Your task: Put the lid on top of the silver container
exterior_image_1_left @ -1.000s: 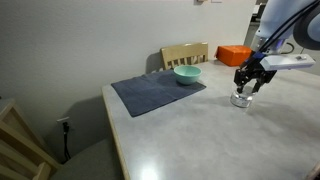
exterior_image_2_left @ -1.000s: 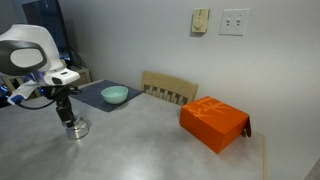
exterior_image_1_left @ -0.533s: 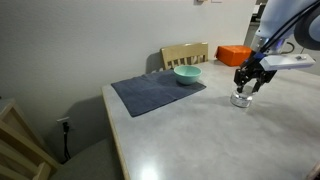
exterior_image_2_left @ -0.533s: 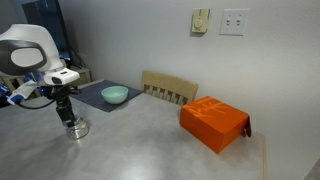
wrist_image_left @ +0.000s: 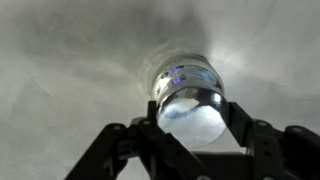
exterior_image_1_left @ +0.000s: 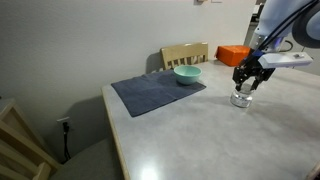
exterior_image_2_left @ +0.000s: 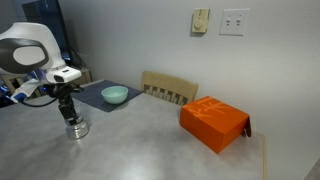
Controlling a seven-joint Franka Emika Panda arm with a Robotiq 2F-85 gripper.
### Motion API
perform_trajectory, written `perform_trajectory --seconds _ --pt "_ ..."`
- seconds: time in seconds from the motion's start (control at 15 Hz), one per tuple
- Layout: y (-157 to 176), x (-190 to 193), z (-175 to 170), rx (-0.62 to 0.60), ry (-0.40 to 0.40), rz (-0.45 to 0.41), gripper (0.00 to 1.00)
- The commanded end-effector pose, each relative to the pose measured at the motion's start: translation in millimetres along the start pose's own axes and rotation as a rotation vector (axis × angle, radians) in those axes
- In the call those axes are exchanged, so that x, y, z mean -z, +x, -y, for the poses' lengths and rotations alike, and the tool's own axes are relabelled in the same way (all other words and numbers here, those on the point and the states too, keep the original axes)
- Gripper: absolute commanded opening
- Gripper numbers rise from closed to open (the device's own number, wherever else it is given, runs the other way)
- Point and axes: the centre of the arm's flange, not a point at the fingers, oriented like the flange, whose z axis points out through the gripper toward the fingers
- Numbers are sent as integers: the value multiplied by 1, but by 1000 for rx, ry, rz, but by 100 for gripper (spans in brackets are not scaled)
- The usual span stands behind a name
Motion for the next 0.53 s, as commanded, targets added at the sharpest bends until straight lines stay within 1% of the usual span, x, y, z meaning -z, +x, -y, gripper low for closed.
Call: perform_trajectory --seconds 0.0,0.47 --pt "7 -1 -2 16 0 3 44" --pt "16 -11 -1 35 8 23 44"
